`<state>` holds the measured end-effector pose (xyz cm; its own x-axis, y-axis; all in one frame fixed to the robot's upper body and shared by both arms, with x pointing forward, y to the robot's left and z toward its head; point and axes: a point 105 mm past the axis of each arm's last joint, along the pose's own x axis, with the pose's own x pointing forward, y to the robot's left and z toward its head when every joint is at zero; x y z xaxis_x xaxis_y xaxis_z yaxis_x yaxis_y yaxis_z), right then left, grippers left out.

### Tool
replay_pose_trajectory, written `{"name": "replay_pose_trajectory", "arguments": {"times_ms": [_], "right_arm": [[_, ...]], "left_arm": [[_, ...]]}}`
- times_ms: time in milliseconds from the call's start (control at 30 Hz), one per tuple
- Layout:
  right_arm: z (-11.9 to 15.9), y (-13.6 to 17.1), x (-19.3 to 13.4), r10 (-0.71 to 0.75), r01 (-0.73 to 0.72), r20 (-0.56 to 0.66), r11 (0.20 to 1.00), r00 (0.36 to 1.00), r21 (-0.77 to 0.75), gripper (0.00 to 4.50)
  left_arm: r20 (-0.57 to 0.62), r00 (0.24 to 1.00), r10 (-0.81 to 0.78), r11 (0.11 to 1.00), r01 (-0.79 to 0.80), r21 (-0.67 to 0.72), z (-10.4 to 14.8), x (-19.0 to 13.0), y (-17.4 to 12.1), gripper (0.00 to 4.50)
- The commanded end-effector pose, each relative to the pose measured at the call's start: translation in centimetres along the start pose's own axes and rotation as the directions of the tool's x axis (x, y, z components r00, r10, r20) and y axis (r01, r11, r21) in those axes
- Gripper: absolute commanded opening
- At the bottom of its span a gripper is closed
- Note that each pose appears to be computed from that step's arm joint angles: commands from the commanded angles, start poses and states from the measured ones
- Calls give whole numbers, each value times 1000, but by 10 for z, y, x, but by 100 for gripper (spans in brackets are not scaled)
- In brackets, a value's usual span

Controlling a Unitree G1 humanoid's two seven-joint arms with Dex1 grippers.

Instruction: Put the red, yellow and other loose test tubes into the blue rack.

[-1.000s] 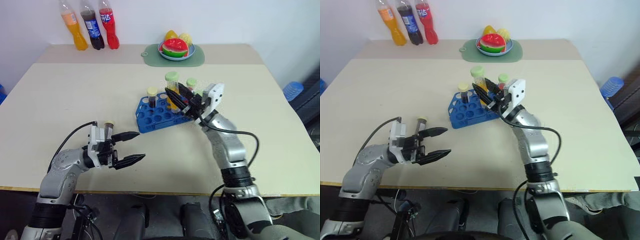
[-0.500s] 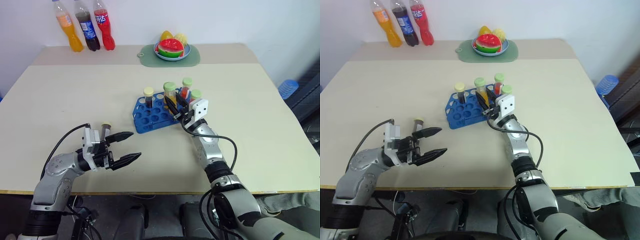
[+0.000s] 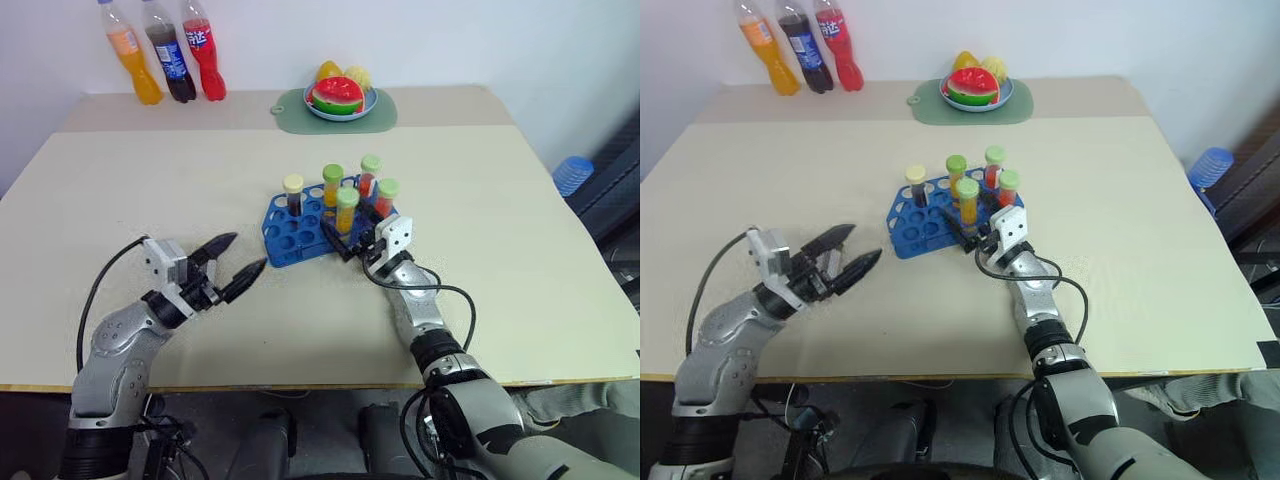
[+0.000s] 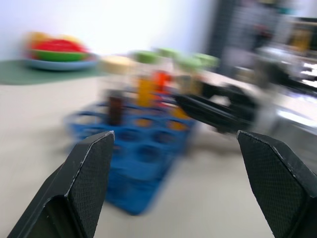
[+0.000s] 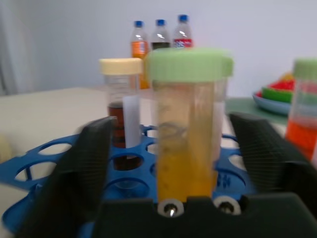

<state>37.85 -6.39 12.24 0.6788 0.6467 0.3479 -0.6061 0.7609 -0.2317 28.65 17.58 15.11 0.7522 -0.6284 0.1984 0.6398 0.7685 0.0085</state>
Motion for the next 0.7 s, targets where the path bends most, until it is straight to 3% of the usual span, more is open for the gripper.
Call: {"name": "replay_pose_trajectory", "arguments": {"times_ms": [33,100,233,367,567,700], "right_arm": [[12,3,-7,82,-82,0,994,997,-79,448],[17,3,-15,118,-119,-17,989,993,-83,448],[25,5,-39,210,-219,-103,972,972,-87,448],[35,3,-81,345,-363,-207,930,915,-57,448],[64,-2,-101,494,-513,-246,859,834,-15,448],[75,-3,-98,521,-540,-246,841,817,-14,448]], "left_arm": [[-7,986,165,985,-164,50,12,-2,12,412],[-46,967,250,967,-246,73,10,-4,15,412],[-95,925,367,929,-371,-24,15,-7,22,412],[-361,782,507,829,-557,-44,3,-16,42,412],[-608,620,496,724,-682,-105,-4,-22,54,412],[-646,599,473,698,-702,-140,-6,-13,57,412]]}}
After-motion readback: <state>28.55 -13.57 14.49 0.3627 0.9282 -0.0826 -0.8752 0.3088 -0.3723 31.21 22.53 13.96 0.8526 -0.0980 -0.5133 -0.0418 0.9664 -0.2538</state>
